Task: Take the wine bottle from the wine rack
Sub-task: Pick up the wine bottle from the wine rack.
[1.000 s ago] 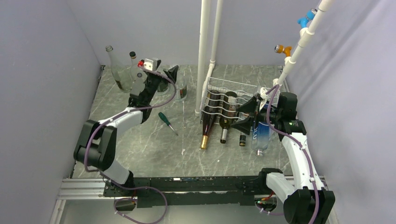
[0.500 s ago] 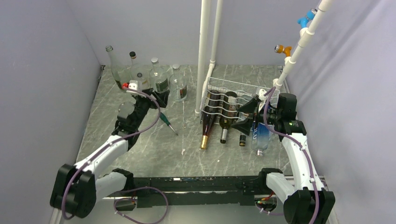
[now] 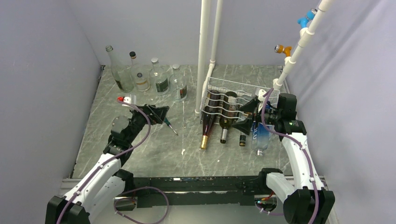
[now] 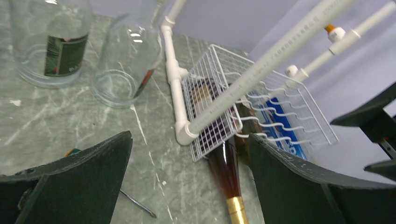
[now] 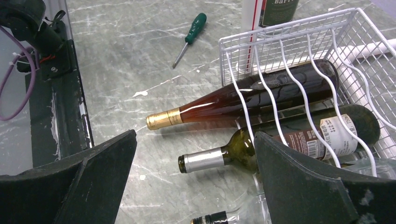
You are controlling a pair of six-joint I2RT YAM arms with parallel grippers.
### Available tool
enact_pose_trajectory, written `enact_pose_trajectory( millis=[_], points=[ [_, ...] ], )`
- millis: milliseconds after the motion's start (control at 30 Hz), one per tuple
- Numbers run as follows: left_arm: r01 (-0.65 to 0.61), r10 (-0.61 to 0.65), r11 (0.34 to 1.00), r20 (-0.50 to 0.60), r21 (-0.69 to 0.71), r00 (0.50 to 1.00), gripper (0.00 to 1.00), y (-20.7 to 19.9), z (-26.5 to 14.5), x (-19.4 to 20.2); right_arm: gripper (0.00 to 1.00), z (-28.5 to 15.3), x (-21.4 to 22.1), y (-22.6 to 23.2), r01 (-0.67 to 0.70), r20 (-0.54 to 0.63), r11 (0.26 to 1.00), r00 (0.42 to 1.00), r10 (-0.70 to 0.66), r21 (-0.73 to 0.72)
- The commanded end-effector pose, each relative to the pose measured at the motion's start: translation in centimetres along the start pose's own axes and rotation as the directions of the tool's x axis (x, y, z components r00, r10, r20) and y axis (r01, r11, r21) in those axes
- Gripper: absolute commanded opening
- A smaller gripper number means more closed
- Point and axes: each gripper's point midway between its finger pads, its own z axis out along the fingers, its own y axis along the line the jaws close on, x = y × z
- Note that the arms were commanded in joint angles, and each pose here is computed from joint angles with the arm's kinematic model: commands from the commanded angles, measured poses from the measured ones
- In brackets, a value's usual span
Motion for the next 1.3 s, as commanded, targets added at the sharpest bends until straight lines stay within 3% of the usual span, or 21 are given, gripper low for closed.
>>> enact_pose_trajectory(
  millis=[0, 200, 467, 1267],
  points=[
    [0.017, -0.007, 0.994, -0.093, 0.11, 0.996, 0.99, -2.4, -0.8, 1.0, 1.0, -0.2, -0.3, -0.1, 0.04, 0.007, 0.999, 0.999, -0.04, 0.001],
    [0.056, -0.012, 0.979, -0.214, 0.198, 0.977, 0.99, -3.9, -1.2, 3.5, 1.0, -0.2, -0.3, -0.1, 0.04, 0.006, 0.999, 0.999, -0.04, 0.0],
    [-0.008, 0.089, 0.966, -0.303, 0.257, 0.949, 1.0, -6.8, -1.2, 6.8, 1.0, -0.2, -0.3, -0.1, 0.04, 0.006, 0.999, 0.999, -0.04, -0.001],
    [-0.024, 0.127, 0.968, -0.403, 0.25, 0.906, 0.99, -11.1, 1.8, 15.9, 1.0, -0.1, -0.3, 0.0, 0.04, 0.01, 0.999, 0.999, -0.04, -0.008]
  ],
)
